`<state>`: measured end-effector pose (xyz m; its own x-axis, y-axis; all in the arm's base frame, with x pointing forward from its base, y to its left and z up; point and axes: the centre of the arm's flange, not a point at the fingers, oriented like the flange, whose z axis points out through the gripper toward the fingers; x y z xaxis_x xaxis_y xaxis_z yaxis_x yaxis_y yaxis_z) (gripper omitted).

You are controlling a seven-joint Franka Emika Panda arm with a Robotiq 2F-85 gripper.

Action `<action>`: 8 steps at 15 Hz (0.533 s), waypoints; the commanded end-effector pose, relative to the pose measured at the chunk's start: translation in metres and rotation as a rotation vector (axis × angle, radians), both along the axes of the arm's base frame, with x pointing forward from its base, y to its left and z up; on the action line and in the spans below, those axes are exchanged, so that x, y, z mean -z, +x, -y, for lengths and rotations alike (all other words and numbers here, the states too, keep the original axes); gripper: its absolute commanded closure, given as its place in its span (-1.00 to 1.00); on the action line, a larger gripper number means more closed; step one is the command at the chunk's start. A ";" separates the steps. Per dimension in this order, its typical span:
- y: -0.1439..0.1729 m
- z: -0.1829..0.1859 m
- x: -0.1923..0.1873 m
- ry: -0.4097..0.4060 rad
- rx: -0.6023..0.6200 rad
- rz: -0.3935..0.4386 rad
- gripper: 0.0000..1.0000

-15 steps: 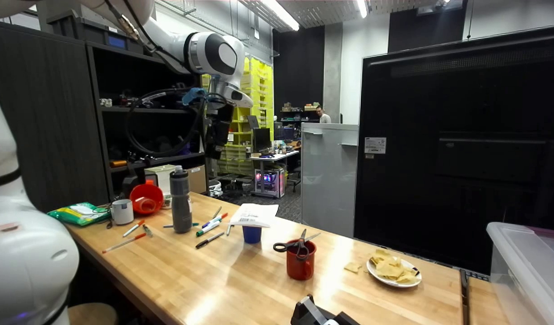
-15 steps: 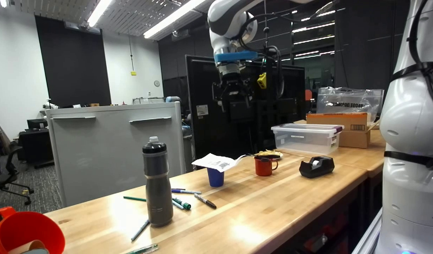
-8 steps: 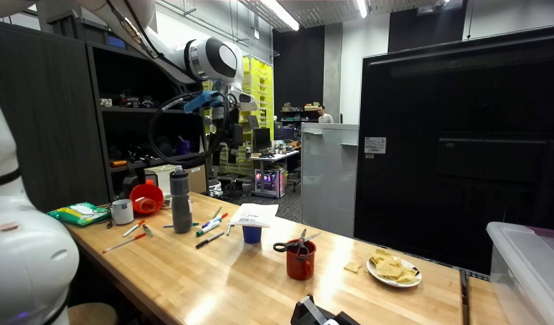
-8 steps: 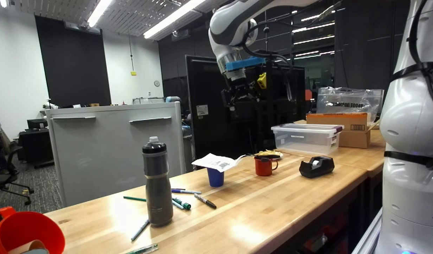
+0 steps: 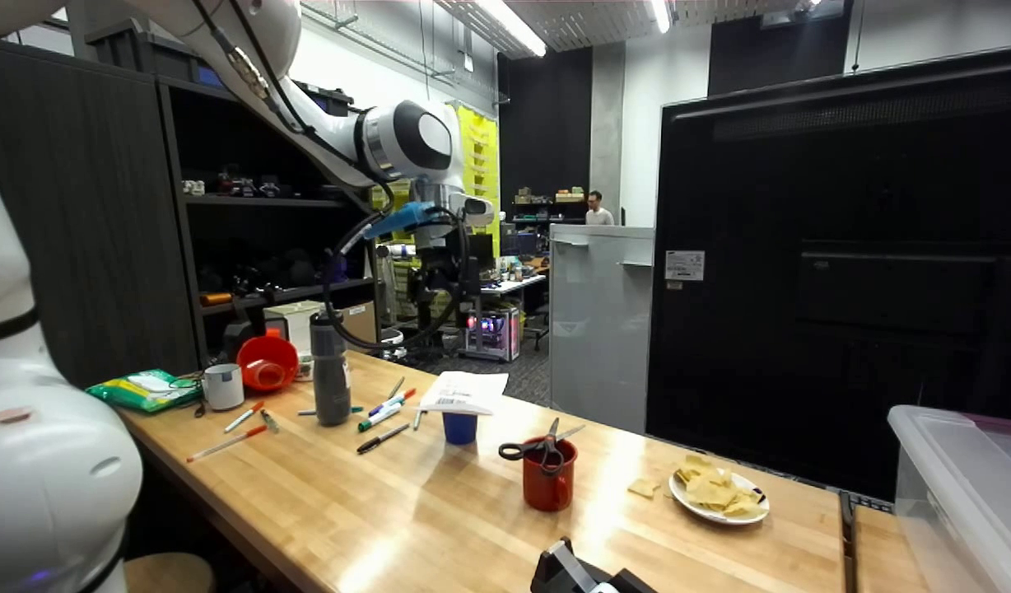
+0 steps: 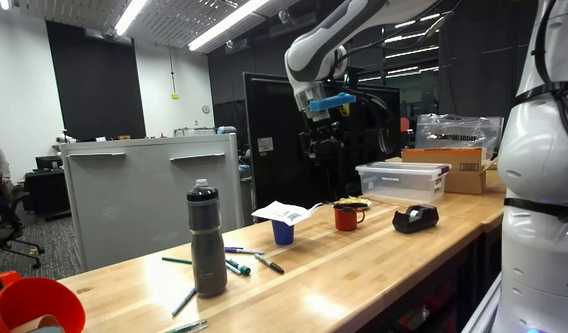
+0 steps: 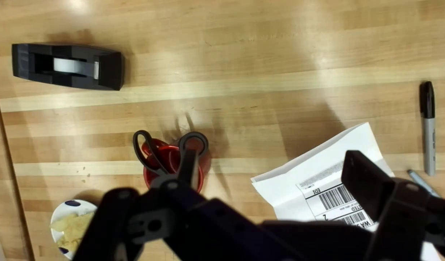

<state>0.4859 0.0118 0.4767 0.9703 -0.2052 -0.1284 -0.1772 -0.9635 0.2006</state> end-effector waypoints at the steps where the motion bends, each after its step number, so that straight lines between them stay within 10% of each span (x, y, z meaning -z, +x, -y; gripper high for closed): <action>1: -0.009 0.029 0.019 0.051 -0.037 0.046 -1.00; 8: -0.024 0.065 0.035 0.031 -0.294 0.033 -1.00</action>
